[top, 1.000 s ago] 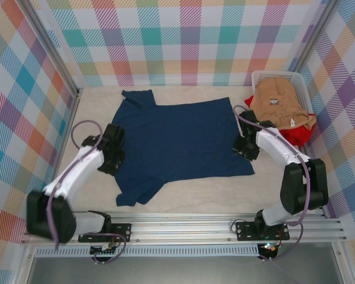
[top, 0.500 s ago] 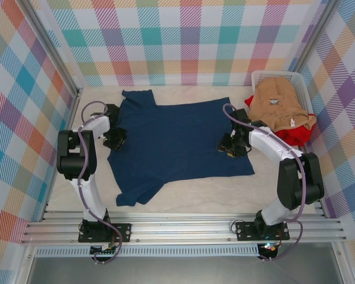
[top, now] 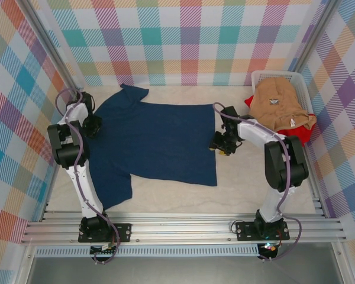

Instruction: Fold and stack the t-shirts

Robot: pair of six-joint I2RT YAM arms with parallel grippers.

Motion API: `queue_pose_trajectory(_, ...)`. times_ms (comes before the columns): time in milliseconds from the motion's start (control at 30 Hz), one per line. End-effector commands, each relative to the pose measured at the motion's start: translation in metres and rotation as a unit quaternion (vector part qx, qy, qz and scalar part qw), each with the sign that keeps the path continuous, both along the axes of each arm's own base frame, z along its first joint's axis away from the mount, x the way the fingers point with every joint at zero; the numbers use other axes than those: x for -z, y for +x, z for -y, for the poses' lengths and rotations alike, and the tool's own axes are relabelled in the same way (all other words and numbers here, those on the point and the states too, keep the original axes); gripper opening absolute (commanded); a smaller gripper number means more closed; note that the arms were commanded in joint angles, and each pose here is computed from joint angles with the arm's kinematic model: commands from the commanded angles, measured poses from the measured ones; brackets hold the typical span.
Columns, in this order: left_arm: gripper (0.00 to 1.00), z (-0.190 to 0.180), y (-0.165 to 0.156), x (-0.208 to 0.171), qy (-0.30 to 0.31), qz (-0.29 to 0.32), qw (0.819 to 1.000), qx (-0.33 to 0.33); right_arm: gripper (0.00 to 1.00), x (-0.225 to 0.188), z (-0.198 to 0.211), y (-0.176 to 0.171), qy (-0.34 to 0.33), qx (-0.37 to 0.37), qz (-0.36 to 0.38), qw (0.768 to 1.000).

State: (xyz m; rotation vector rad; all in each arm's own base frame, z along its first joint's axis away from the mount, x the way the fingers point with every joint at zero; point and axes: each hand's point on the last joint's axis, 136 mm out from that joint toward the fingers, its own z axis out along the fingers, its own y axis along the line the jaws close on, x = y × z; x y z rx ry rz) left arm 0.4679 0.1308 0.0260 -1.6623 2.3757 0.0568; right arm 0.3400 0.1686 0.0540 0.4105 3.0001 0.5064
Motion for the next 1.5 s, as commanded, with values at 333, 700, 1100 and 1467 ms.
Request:
queue_pose_trajectory(333, 0.49, 0.029, 0.036, -0.034, -0.004, 0.100, 0.995, 0.026, 0.44, 0.008, -0.030, 0.034, 0.004, 0.002, 0.007, 1.000)
queue_pose_trajectory(700, 0.44, 0.010, 0.097, 0.010, 0.002, 0.116, 0.993, -0.003, 0.44, 0.012, -0.049, 0.041, 0.021, -0.012, 0.008, 1.000)
queue_pose_trajectory(1100, 0.36, -0.055, -0.015, 0.041, 0.021, 0.010, 0.994, -0.103, 0.44, 0.016, -0.062, 0.053, 0.031, -0.020, -0.007, 0.999)
queue_pose_trajectory(1467, 0.59, -0.021, 0.047, -0.036, 0.004, 0.107, 0.994, -0.017, 0.44, 0.016, -0.078, 0.082, 0.045, -0.022, 0.015, 0.999)
